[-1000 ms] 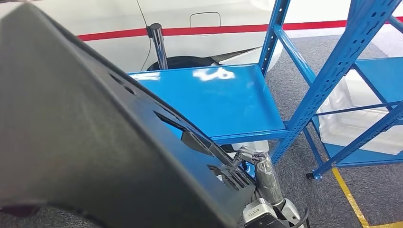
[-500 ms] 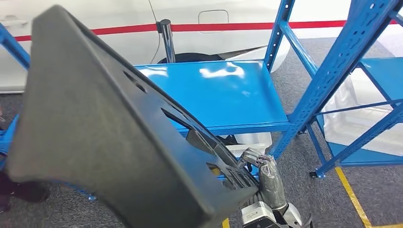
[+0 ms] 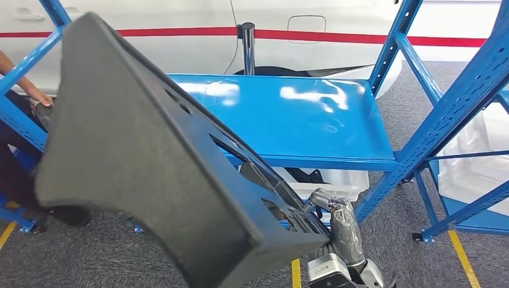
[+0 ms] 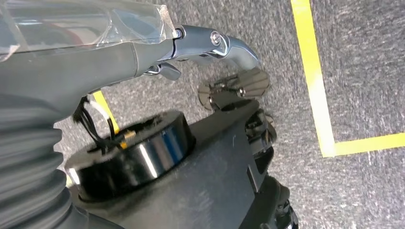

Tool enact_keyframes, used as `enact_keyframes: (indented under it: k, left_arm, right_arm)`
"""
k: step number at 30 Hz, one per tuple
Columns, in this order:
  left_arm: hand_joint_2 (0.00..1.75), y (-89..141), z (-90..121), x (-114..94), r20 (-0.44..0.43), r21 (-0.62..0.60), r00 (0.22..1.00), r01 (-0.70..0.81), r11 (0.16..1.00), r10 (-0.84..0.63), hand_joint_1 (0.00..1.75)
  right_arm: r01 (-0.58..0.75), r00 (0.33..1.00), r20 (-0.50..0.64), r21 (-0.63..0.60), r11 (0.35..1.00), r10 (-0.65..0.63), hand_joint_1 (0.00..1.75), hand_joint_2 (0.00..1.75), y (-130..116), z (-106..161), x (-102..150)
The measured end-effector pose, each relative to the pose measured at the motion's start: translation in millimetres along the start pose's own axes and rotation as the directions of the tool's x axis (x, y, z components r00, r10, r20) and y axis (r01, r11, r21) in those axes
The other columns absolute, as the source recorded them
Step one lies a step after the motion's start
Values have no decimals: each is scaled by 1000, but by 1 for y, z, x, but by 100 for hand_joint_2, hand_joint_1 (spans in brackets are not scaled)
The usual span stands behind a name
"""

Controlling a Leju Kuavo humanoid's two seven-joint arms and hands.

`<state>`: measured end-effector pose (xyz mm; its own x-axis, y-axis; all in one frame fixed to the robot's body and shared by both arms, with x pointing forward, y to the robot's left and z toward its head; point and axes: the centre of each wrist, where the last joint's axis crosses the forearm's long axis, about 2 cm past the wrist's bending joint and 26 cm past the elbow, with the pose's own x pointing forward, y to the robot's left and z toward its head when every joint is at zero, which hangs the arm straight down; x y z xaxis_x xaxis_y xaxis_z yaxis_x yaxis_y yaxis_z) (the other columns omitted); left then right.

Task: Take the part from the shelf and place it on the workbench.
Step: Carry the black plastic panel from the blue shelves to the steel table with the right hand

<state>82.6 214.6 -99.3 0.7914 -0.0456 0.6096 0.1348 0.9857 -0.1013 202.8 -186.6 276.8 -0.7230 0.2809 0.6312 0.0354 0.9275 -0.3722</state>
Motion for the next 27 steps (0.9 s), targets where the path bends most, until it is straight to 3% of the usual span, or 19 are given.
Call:
enact_keyframes:
  k: [16,27]
  left_arm:
    - [175,-1,0,1,8,8,1000,20,1000,-20,0]
    - [175,-1,2,-4,-39,22,998,41,999,-40,0]
  right_arm:
    - [-9,1000,-30,-36,999,8,175,175,-10,5,-7]
    - [-3,999,-51,-65,998,0,175,175,-16,12,-13]
